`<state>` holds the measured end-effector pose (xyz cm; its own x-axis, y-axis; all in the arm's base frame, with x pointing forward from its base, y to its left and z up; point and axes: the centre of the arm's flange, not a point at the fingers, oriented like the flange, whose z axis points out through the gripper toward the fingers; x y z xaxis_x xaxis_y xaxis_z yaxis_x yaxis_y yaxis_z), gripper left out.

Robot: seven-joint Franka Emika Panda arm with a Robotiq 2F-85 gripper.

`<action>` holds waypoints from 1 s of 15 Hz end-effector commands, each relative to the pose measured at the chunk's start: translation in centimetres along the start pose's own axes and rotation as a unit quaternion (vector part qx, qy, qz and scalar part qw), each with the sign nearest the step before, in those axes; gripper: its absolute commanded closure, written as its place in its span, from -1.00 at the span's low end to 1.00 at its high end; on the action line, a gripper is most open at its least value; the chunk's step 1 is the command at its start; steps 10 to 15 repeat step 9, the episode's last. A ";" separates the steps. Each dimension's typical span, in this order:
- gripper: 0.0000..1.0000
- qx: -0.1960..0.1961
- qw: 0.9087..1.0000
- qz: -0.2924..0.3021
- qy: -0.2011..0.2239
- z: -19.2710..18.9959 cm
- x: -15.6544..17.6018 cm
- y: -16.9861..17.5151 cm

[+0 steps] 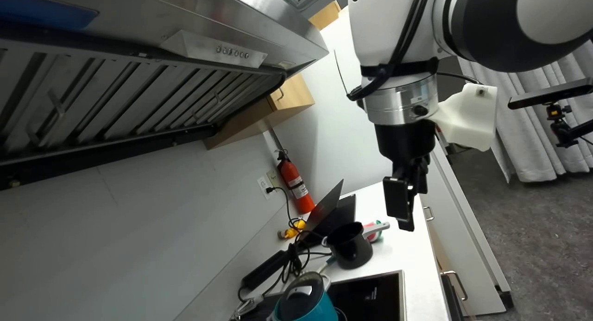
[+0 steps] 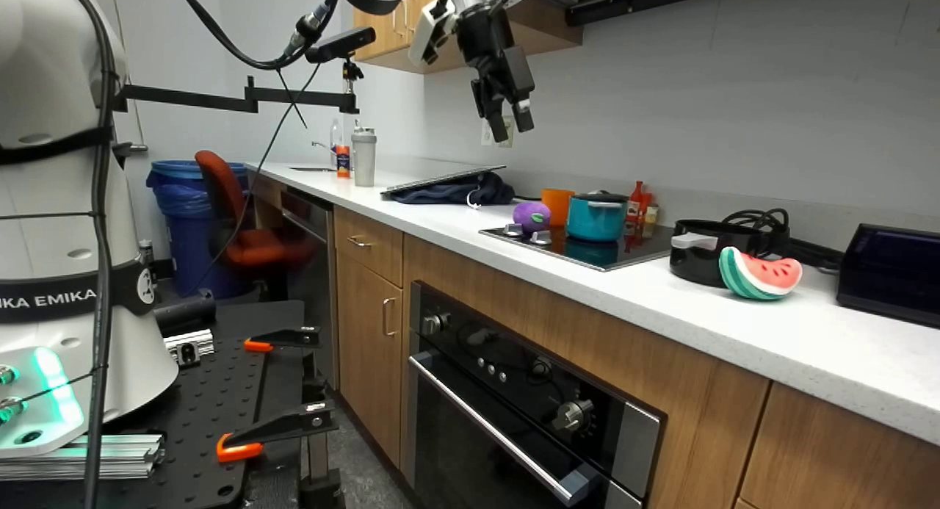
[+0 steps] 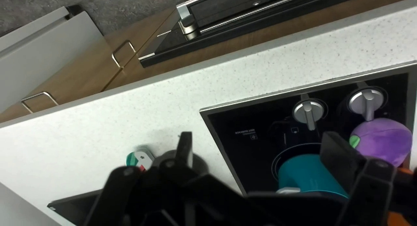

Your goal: Move the lid from the black pot to the blue one

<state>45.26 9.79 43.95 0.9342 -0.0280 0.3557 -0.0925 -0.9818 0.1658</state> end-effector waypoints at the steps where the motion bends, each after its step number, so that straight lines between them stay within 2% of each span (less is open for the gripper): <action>1: -1.00 -0.005 1.000 0.012 0.006 -1.2 -1.2 0.5; 3: -1.00 -0.002 1.000 0.000 0.003 -0.3 -0.2 0.1; 15: -1.00 -0.003 1.000 0.000 0.003 -0.3 -0.3 0.1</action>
